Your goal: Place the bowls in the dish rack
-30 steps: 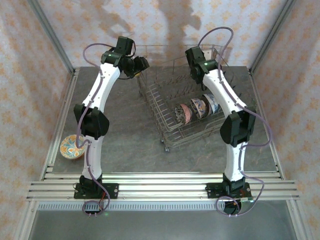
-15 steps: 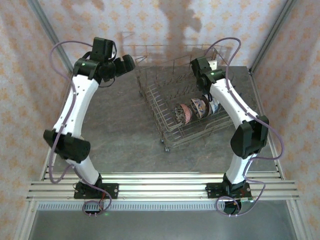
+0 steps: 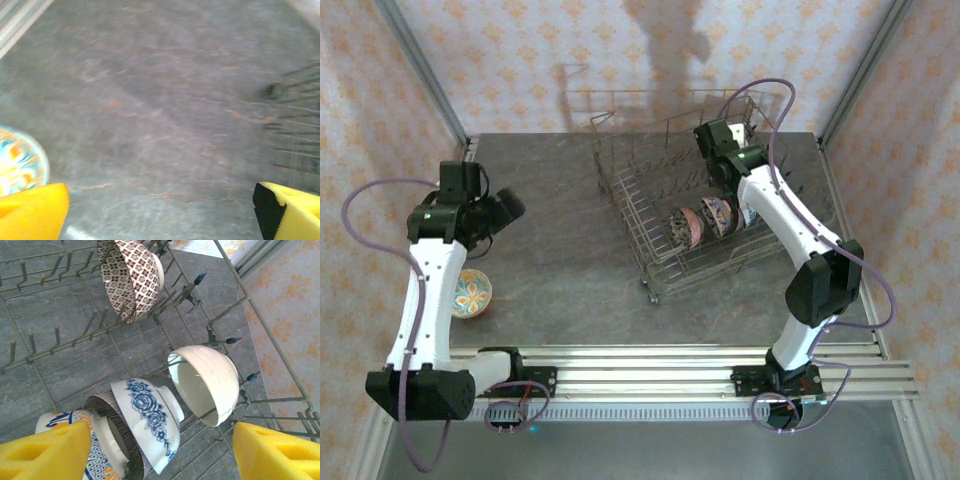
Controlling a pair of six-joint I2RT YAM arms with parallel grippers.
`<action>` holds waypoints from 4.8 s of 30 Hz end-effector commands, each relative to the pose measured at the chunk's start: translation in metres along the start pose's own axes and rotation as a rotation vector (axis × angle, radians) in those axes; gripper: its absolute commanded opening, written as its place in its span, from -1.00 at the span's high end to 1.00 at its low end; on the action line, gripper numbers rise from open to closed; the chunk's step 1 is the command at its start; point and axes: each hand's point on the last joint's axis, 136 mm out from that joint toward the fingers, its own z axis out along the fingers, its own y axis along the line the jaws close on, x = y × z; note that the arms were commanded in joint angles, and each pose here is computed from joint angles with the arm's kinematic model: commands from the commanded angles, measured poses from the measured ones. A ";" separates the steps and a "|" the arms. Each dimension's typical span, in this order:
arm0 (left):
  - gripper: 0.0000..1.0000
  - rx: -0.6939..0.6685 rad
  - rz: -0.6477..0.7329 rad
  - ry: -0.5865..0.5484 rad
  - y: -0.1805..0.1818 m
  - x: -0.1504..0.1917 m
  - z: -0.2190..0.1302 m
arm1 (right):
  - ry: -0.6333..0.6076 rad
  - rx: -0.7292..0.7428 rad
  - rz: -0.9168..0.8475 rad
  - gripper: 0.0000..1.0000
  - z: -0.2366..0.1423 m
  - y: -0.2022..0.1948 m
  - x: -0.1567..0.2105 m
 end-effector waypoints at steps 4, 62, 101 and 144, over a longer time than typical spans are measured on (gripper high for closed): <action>-0.77 -0.084 -0.077 0.114 0.050 0.032 0.032 | -0.013 -0.016 -0.008 -0.48 -0.008 0.003 0.003; 0.59 -0.355 -0.003 0.446 0.124 0.086 0.129 | 0.041 -0.021 -0.024 -0.48 0.007 0.021 0.025; 1.00 -0.142 0.063 0.327 0.034 0.079 0.099 | 0.031 -0.068 -0.018 -0.47 -0.002 0.023 0.026; 1.00 0.579 -0.233 -0.286 -0.215 -0.012 -0.113 | -0.364 -0.937 -0.138 -0.36 -0.218 0.160 -0.007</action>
